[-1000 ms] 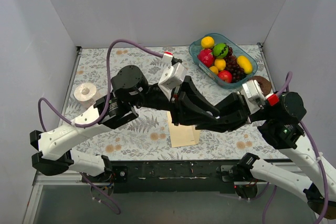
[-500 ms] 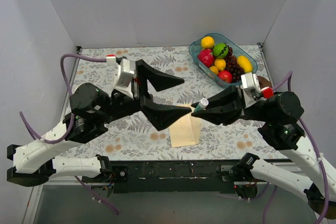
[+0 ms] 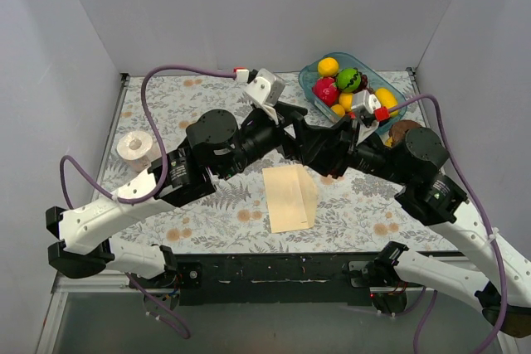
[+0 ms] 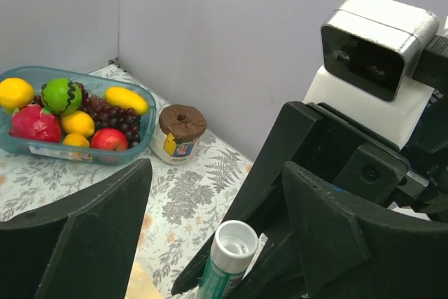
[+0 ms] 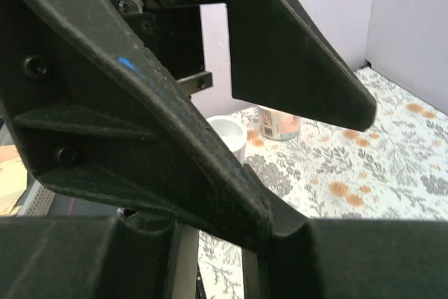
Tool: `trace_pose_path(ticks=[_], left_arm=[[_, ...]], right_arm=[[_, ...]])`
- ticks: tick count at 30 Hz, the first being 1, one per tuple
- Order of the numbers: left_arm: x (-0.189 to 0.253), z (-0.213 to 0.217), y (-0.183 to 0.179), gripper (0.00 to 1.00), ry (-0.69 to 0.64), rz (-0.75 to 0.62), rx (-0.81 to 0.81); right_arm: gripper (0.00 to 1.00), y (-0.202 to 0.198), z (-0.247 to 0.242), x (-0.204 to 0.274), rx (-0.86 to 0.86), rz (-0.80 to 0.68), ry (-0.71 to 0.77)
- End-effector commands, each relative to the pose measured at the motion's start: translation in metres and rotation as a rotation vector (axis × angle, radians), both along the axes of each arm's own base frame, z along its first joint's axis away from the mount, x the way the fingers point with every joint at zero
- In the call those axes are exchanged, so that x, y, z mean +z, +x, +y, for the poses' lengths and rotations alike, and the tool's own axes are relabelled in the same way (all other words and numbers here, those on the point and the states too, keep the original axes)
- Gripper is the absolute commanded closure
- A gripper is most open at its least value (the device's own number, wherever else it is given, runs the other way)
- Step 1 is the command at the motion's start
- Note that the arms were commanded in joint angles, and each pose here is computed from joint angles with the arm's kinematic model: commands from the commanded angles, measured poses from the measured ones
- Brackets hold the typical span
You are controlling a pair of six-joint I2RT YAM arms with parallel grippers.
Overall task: Place the letter into the envelope and seal it
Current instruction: Unscrew the solid glue.
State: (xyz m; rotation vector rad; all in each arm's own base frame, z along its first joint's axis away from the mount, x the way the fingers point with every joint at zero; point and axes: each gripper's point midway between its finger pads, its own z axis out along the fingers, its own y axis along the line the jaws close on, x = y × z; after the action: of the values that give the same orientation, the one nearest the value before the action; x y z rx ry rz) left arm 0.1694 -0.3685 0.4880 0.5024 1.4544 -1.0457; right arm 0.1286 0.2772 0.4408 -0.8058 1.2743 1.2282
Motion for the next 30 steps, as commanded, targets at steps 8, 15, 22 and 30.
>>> trace_pose_path(ticks=[8,15,22,30], left_arm=[[-0.005,0.003,-0.002,0.49,0.094,-0.008,0.042],[-0.009,-0.001,-0.005,0.59,0.11,-0.012,0.026],[-0.009,-0.001,-0.004,0.87,0.112,-0.015,0.029],[-0.009,-0.002,-0.017,1.0,0.104,-0.023,-0.041]], right_arm=[[0.99,0.004,-0.017,0.03,-0.092,-0.028,0.081],[0.99,0.013,-0.022,0.031,-0.152,-0.023,0.092],[0.99,0.013,-0.025,0.031,-0.164,-0.028,0.096],[0.99,0.006,-0.024,0.03,-0.129,-0.053,0.085]])
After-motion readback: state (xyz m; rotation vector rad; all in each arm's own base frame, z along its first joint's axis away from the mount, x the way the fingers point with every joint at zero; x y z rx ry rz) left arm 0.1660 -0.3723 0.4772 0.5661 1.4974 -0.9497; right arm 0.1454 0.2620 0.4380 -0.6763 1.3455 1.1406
